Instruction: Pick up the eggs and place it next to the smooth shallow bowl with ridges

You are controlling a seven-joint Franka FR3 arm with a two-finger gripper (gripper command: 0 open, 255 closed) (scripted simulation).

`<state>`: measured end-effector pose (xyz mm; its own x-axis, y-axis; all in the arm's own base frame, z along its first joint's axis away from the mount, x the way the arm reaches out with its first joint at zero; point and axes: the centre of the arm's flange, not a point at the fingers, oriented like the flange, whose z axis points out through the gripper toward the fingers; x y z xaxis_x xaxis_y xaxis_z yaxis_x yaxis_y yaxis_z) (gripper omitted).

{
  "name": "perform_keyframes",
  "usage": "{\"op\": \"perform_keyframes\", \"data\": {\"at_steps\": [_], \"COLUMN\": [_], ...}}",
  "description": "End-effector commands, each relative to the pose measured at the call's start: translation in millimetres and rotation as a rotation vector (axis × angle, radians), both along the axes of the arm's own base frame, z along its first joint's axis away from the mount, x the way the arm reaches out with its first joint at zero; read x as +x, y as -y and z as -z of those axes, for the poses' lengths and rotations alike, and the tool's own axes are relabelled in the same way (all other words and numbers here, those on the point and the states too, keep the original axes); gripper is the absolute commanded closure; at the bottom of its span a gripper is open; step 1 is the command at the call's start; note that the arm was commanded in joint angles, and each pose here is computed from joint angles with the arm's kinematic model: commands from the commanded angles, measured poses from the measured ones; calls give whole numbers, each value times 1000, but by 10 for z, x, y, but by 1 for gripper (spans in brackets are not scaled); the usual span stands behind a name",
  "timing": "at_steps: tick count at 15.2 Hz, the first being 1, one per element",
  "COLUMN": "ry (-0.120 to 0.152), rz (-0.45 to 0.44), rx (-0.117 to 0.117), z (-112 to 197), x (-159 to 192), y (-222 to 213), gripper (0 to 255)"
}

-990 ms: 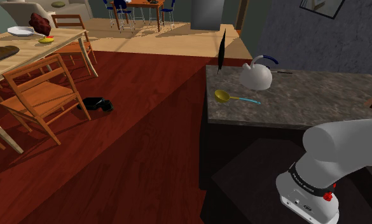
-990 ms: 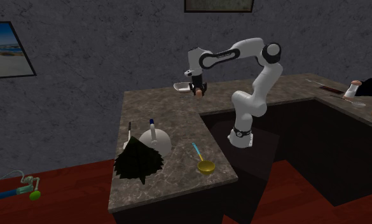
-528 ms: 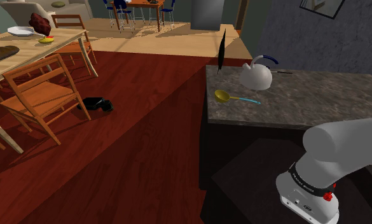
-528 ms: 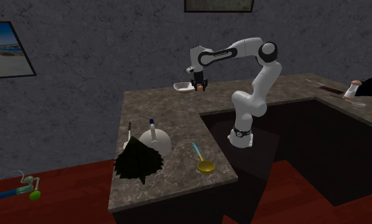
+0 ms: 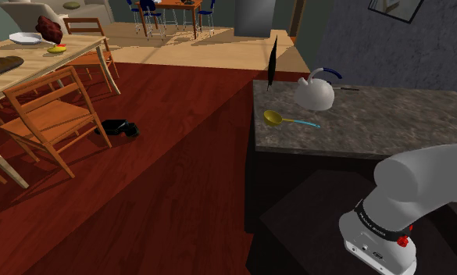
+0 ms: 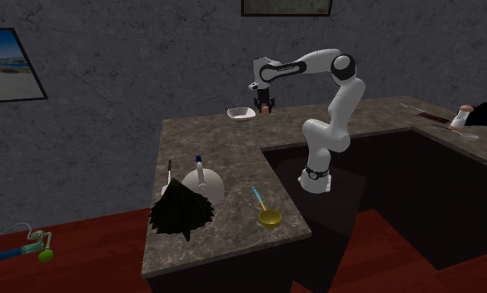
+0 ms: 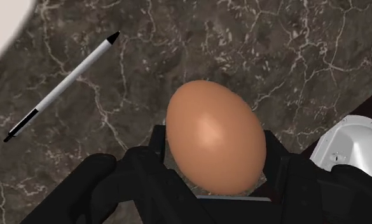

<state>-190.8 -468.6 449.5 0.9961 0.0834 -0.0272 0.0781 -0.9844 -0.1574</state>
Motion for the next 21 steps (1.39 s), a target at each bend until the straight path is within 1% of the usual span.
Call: {"op": "perform_keyframes", "data": {"at_steps": [1,12,13,21], "ry": [-1,-1,-1,-1], "rz": [-1,-1,-1,-1], "rx": [0,0,0,0], "z": [-15,-19,-19,403], "x": [-245,-1611,-1796,-1796], "y": [103,593,660,660], "gripper": [255,255,255,255]}}
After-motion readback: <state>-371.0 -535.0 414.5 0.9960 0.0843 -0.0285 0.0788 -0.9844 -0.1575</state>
